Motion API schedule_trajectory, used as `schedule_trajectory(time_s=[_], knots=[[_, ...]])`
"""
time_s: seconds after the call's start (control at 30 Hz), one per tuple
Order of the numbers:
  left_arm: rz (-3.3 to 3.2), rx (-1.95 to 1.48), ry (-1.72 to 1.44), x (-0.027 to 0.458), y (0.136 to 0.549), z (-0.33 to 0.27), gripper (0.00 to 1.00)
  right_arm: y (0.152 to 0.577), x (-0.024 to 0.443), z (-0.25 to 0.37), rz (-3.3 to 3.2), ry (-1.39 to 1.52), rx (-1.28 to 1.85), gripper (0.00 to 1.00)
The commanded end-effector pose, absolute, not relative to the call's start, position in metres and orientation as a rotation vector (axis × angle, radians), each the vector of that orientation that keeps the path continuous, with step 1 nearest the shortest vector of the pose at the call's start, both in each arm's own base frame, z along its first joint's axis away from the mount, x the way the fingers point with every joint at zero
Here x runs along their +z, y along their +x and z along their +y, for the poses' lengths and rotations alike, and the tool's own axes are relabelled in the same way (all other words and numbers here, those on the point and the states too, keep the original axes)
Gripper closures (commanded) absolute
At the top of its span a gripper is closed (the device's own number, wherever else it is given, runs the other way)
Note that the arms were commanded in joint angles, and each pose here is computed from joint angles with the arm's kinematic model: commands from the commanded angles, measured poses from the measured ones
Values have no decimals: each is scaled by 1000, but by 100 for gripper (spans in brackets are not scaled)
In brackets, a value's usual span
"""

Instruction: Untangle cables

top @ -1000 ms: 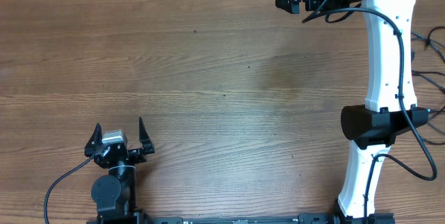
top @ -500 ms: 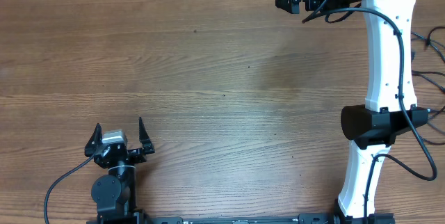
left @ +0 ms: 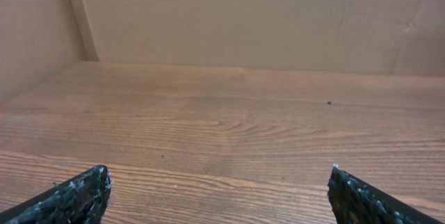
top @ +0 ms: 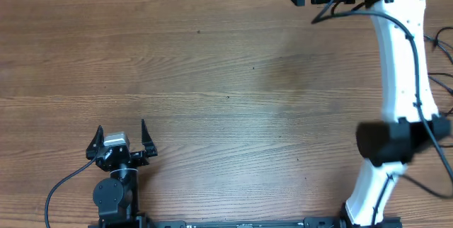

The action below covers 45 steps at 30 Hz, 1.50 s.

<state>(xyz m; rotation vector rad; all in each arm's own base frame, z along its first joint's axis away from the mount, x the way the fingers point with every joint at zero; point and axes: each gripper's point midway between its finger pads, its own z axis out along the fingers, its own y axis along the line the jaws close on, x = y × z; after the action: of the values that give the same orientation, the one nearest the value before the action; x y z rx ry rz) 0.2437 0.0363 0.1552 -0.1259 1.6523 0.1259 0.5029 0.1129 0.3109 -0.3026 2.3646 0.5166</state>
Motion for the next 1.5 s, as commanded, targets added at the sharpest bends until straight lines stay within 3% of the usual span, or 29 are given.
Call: schedule_trajectory(time_s=[0.0,0.4,0.7,1.07,1.47], knots=[[1646,127,-101,156,244,34,0,476,338,110,2254,-315,501,0],[1646,127,-101,156,244,34,1,449,282,104,1946,-343,444,0],[1646,127,-101,156,244,34,1,391,269,83,1650,-226,368,0],[1646,127,-101,156,244,34,0,312,219,67,1498,-196,313,0],[1646,127,-101,156,244,34,0,276,183,48,1546,-129,265,0]])
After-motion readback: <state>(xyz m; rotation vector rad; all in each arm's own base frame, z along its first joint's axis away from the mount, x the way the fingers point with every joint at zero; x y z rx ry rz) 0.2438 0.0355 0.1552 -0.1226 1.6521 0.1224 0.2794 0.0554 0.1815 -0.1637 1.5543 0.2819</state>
